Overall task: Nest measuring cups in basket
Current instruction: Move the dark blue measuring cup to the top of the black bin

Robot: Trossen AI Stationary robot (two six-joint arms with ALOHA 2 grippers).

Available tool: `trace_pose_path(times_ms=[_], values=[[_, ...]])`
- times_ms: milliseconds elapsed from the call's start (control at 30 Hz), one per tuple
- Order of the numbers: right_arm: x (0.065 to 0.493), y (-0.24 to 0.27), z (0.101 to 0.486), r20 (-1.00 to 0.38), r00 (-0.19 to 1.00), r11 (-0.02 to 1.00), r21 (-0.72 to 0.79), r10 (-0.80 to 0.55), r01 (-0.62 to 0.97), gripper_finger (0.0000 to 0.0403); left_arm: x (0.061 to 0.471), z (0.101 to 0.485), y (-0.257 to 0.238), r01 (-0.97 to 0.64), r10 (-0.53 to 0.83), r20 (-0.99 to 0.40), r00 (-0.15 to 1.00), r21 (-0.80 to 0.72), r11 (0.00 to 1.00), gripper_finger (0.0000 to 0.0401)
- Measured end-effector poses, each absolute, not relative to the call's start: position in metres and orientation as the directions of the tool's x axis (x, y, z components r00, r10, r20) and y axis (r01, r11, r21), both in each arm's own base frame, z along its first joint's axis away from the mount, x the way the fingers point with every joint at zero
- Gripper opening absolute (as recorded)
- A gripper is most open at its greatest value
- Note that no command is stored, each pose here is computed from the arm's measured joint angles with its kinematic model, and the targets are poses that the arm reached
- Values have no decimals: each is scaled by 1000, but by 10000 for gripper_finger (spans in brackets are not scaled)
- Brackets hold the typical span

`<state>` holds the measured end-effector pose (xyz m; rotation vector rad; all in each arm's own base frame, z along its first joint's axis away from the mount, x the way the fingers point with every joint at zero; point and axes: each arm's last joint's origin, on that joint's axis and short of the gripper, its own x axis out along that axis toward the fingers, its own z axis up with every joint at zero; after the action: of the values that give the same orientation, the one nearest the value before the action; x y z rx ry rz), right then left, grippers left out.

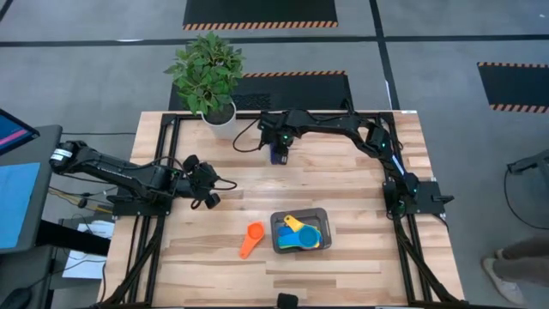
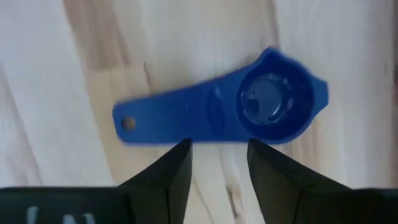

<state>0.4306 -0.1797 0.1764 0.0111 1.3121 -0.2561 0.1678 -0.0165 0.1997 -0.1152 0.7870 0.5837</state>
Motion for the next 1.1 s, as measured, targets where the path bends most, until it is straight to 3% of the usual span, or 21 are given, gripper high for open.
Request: trace_pose_path(times_ms=[367, 667, 1100], values=[[423, -194, 176, -959, 216, 982, -169, -183, 84, 170, 168, 200, -17, -542, 451, -694, 561, 103, 834, 0], [424, -194, 172, -960, 209, 964, -222, -189, -148, 194, 168, 200, -17, -543, 451, -694, 561, 102, 833, 0], [426, -201, 173, -943, 237, 920, -294, -235, -258, 192, 168, 200, -17, -554, 453, -692, 562, 91, 827, 0]])
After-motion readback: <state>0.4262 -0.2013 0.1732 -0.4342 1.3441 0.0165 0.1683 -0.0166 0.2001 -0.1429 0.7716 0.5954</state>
